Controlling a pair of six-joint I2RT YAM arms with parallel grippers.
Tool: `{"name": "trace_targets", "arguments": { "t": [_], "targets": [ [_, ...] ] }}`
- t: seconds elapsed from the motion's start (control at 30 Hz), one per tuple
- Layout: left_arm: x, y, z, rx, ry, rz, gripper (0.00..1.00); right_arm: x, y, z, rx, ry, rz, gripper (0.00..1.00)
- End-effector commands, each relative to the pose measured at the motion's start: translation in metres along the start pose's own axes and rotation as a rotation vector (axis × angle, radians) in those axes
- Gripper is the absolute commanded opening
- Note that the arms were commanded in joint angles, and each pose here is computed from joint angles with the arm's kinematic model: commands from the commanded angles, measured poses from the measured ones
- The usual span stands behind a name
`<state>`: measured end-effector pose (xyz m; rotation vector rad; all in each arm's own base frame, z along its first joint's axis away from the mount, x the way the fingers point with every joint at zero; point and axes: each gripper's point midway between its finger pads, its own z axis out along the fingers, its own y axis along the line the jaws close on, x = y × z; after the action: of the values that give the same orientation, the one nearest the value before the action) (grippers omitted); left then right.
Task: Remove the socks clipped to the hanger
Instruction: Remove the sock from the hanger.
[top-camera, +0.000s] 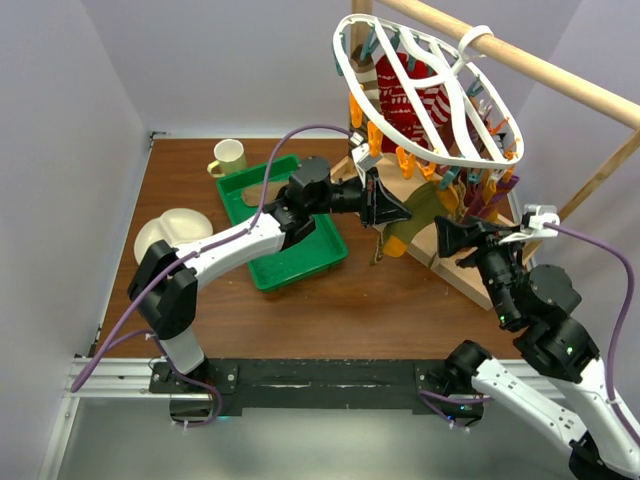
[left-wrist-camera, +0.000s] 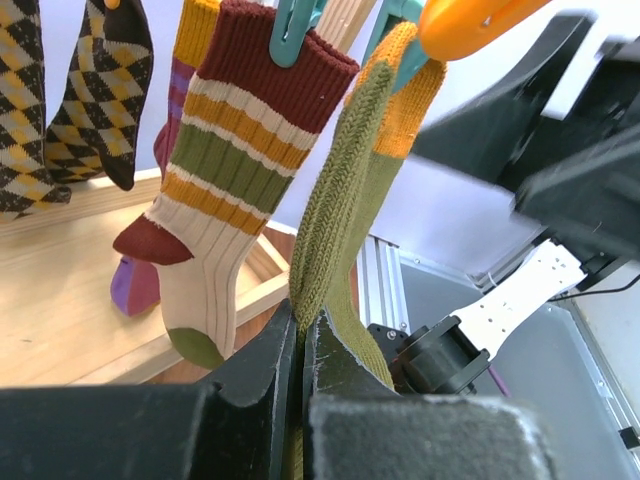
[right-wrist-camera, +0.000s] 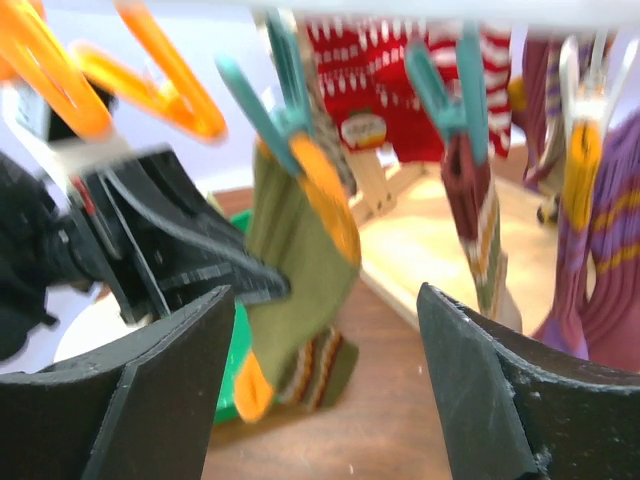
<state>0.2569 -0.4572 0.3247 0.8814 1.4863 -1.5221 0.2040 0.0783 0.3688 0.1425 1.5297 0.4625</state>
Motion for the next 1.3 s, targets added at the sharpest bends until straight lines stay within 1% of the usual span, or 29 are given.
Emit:
{"name": "trace_targets", "arguments": {
  "t": [0.0, 0.23, 0.5, 0.7, 0.87, 0.97, 1.27],
  "targets": [
    [-0.025, -0.013, -0.003, 0.010, -0.036, 0.052, 0.00, -0.038, 0.013, 0.013, -0.002, -0.098, -0.021, 0.70],
    [-0.028, -0.017, -0.003, 0.023, -0.040, 0.048, 0.00, -0.060, 0.033, 0.038, -0.020, -0.149, -0.089, 0.70],
    [-0.031, -0.022, -0.005, 0.029, -0.045, 0.054, 0.00, -0.071, 0.047, 0.049, -0.041, -0.146, -0.136, 0.71],
    [-0.032, -0.024, -0.010, 0.021, -0.043, 0.044, 0.00, -0.067, 0.045, 0.047, -0.043, -0.120, -0.164, 0.72],
    [-0.034, -0.024, -0.014, 0.032, -0.039, 0.029, 0.00, -0.060, 0.052, 0.045, -0.095, -0.086, -0.183, 0.72],
    [-0.034, -0.023, -0.016, 0.036, -0.033, 0.016, 0.00, -0.058, 0.052, 0.047, -0.097, -0.071, -0.204, 0.74],
    [-0.041, -0.006, -0.031, 0.013, -0.045, -0.017, 0.00, -0.052, 0.058, 0.058, -0.148, -0.034, -0.209, 0.74]
  ]
}}
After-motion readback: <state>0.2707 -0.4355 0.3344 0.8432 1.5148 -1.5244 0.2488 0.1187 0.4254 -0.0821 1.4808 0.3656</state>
